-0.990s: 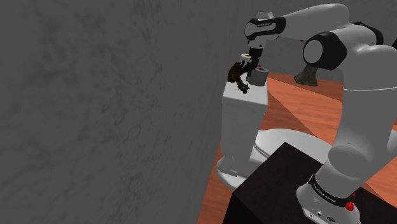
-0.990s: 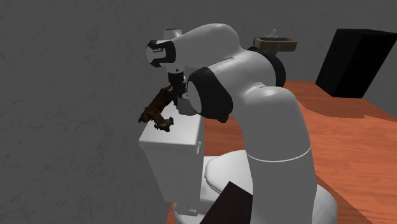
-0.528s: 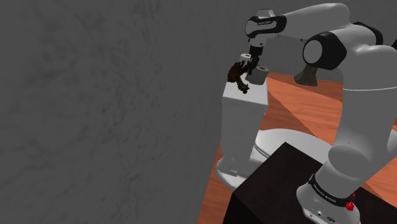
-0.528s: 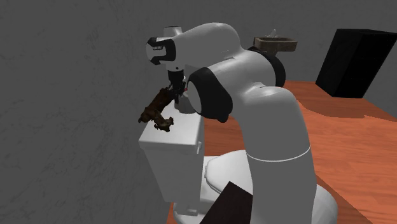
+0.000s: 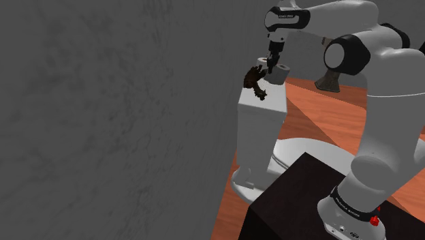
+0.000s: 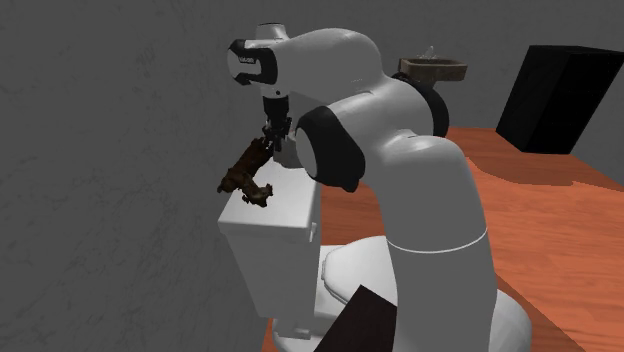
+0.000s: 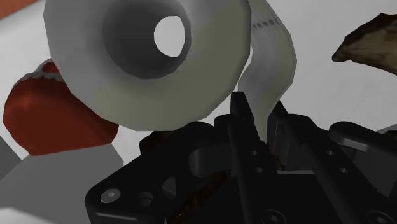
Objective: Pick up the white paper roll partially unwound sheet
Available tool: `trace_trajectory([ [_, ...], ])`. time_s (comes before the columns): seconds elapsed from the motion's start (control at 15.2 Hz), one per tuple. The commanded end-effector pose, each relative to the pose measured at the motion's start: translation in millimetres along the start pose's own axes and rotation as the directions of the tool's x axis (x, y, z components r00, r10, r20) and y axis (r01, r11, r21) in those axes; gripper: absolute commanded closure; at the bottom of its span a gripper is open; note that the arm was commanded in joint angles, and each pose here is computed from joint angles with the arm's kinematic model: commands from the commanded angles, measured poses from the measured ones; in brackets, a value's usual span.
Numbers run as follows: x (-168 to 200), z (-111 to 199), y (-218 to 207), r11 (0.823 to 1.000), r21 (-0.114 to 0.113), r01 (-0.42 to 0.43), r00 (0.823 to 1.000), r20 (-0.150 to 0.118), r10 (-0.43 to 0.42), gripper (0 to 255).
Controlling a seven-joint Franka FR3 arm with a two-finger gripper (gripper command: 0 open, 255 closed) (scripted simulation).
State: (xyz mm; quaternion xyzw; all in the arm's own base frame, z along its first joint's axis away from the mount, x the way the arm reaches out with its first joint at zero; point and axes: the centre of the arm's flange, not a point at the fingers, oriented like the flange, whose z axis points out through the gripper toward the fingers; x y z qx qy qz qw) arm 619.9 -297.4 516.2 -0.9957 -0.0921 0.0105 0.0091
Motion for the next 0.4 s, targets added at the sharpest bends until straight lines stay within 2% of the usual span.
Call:
trace_trajectory([
  [0.0, 1, -12, -1, 1.000, 0.000, 0.000, 1.000, -0.001, 0.000, 255],
  [0.33, 0, -28, -1, 1.000, 0.000, 0.000, 1.000, -0.001, 0.000, 255],
])
